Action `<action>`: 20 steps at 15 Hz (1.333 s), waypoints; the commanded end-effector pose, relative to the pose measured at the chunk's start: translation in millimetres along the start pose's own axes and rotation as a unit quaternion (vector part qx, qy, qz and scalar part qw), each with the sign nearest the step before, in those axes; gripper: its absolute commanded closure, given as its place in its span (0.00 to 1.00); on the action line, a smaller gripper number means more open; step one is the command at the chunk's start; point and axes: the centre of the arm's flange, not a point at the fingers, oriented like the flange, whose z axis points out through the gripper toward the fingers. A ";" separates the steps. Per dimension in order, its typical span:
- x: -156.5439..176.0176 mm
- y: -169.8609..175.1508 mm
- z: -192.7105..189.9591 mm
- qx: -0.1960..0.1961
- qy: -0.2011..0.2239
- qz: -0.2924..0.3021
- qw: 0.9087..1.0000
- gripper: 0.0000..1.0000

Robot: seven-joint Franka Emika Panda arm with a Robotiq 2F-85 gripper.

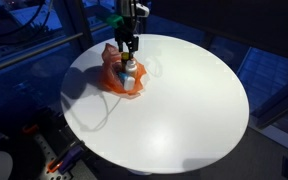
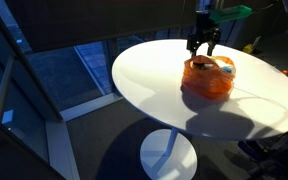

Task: Pick up the brown and yellow medicine bottle from the orange plastic bag and put it on the table

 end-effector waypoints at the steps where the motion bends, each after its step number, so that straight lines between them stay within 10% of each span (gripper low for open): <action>1: 0.1 -2.6 2.4 -0.017 0.000 0.009 1.000 0.44; 6: -0.8 -4.8 2.8 -0.019 -0.001 0.008 1.000 0.80; 20: 15.9 17.9 -106.2 0.015 0.016 0.035 0.999 0.80</action>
